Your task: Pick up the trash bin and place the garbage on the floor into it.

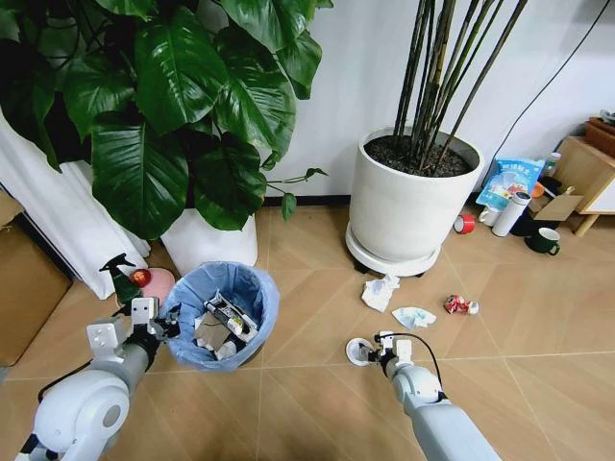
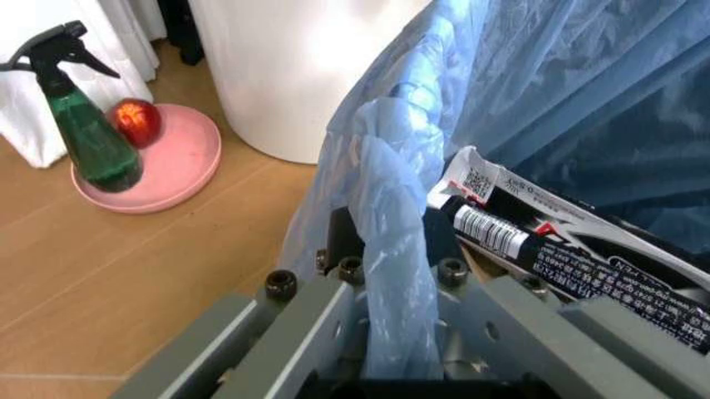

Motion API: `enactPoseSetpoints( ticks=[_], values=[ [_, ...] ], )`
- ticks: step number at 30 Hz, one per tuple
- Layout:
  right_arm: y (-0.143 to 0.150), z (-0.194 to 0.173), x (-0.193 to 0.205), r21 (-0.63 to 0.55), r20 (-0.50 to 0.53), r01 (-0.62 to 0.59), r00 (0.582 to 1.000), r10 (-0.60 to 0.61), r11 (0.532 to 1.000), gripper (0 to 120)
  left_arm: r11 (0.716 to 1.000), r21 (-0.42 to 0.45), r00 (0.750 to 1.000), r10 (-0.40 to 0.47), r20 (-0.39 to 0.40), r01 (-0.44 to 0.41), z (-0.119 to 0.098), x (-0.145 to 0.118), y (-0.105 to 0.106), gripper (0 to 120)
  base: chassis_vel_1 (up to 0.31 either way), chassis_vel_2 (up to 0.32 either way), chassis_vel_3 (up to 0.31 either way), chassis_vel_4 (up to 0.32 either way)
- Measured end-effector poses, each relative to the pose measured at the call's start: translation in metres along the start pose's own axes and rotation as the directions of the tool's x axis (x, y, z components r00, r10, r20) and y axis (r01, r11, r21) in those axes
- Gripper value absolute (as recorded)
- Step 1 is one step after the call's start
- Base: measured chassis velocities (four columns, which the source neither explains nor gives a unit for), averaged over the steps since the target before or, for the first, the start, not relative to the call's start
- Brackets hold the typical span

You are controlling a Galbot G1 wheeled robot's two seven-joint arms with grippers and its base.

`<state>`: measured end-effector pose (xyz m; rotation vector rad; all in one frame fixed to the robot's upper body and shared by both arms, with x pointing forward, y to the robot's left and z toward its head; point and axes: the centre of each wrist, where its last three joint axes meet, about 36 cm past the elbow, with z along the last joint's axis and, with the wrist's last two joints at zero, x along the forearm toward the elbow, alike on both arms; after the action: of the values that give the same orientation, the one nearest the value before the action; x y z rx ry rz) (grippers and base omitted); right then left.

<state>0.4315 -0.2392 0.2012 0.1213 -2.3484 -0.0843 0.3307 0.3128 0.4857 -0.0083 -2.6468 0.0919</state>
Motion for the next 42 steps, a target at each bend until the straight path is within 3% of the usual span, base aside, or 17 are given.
enactPoseSetpoints(
  ticks=[3,9,10,14,27,32,36,38,40,42],
  values=[
    [-0.001,0.002,-0.003,-0.006,-0.011,-0.002,1.0,0.002,1.0,44,1.0,-0.001,1.0,0.0,0.003,0.0,-0.001,0.0,0.0,0,0.0,0.0,0.0,0.0],
    [-0.002,0.003,-0.004,-0.007,-0.014,-0.004,1.0,0.004,1.0,31,1.0,0.0,1.0,0.0,0.003,0.0,-0.001,0.0,0.0,0,0.0,0.0,0.0,0.0],
    [-0.002,0.004,-0.005,-0.009,-0.015,-0.005,1.0,0.005,1.0,19,1.0,0.0,1.0,0.0,0.004,0.0,-0.001,0.0,0.0,0,0.0,0.0,0.0,0.0],
    [-0.003,0.004,-0.005,-0.016,-0.016,-0.005,1.0,0.005,1.0,4,1.0,0.0,1.0,-0.001,0.005,0.001,-0.002,-0.001,0.0,0,0.0,0.0,0.0,0.0],
    [-0.006,-0.005,0.0,-0.032,0.027,-0.004,1.0,0.005,0.999,0,1.0,0.001,1.0,-0.001,0.005,0.001,-0.001,0.0,0.0,0,0.0,0.0,0.0,0.0],
    [-0.008,-0.04,0.012,-0.033,0.134,-0.003,0.991,0.008,0.999,0,1.0,0.0,1.0,-0.004,0.006,0.004,-0.001,0.0,0.001,0,0.0,0.0,0.0,0.0],
    [-0.007,-0.091,0.041,-0.035,0.271,0.039,0.962,-0.028,0.999,0,1.0,0.0,1.0,-0.01,0.001,0.01,0.0,-0.002,0.003,0,0.0,0.0,0.0,0.0],
    [-0.007,-0.095,0.044,-0.036,0.28,0.044,0.959,-0.033,0.998,0,1.0,0.0,1.0,-0.011,0.0,0.011,0.0,-0.002,0.003,0,0.0,0.0,0.0,0.0],
    [0.0,-0.134,0.08,-0.026,0.372,0.114,0.923,-0.096,0.993,0,1.0,-0.002,1.0,-0.01,-0.005,0.01,0.001,-0.005,0.004,0,0.0,0.0,0.0,0.0],
    [0.003,-0.147,0.096,-0.013,0.405,0.14,0.906,-0.123,0.99,0,1.0,-0.005,1.0,-0.007,-0.009,0.007,0.002,-0.006,0.003,0,0.0,0.0,0.0,0.0]
  ],
)
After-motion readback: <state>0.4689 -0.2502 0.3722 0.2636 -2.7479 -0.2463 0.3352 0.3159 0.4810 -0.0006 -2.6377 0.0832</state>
